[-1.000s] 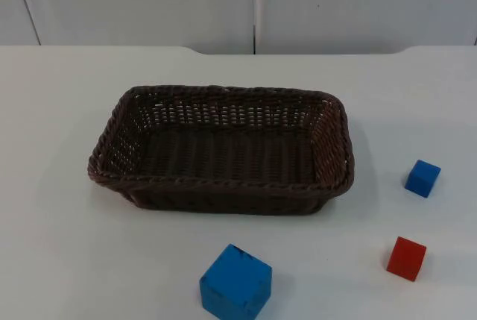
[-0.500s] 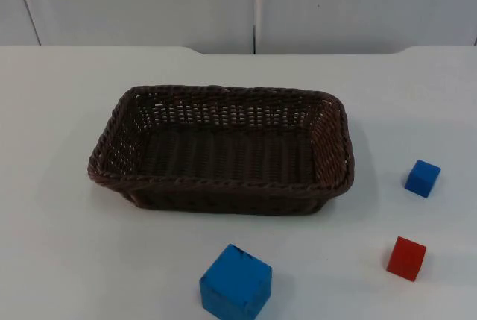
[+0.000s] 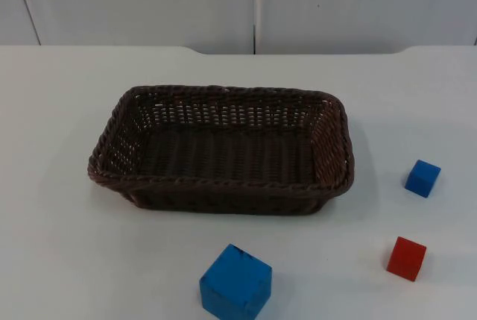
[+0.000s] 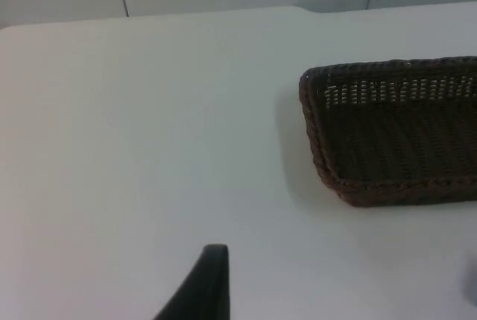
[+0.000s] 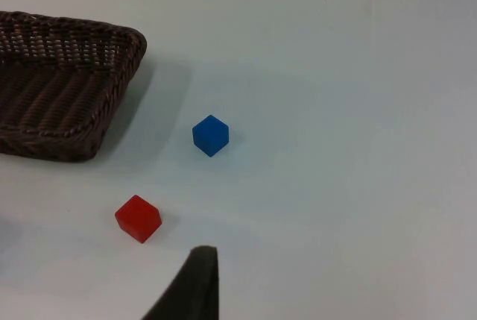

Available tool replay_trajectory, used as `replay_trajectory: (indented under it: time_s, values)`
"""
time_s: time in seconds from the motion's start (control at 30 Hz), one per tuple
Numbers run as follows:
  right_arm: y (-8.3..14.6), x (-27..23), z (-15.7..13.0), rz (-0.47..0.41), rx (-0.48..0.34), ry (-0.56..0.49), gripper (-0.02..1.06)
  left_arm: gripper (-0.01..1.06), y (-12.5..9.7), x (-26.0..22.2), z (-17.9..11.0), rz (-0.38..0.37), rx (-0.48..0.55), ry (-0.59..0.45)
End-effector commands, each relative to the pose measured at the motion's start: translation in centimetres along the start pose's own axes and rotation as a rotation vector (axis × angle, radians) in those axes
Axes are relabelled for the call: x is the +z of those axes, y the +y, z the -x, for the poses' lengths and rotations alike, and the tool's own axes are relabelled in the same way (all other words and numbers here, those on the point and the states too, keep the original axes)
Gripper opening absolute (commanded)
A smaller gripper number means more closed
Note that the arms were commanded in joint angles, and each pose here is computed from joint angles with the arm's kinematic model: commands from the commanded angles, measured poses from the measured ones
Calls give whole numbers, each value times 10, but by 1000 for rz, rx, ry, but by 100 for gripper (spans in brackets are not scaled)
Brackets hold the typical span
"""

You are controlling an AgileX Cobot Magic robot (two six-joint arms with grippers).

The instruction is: Pick up the basket with the left hand and place the largest block into the basket with the right hand.

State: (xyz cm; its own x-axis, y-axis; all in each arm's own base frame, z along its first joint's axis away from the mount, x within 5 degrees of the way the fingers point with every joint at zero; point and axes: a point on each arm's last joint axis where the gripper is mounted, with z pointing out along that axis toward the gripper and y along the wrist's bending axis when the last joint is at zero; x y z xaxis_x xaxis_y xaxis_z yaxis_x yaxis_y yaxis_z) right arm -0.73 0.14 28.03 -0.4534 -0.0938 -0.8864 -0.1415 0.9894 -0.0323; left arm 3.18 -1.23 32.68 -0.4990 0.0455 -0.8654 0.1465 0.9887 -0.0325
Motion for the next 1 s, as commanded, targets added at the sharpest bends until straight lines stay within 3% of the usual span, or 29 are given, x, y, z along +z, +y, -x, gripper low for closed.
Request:
replay_trajectory:
  time_s: [0.0,0.67,0.97]
  values:
    - [0,0,0,4,2,-6,105,105,-1,2,5,-16,-1,-16]
    - [0,0,0,4,4,-6,105,105,-4,79,38,-186,24,120]
    - [0,0,0,4,4,-6,105,105,1,128,50,-215,-5,174]
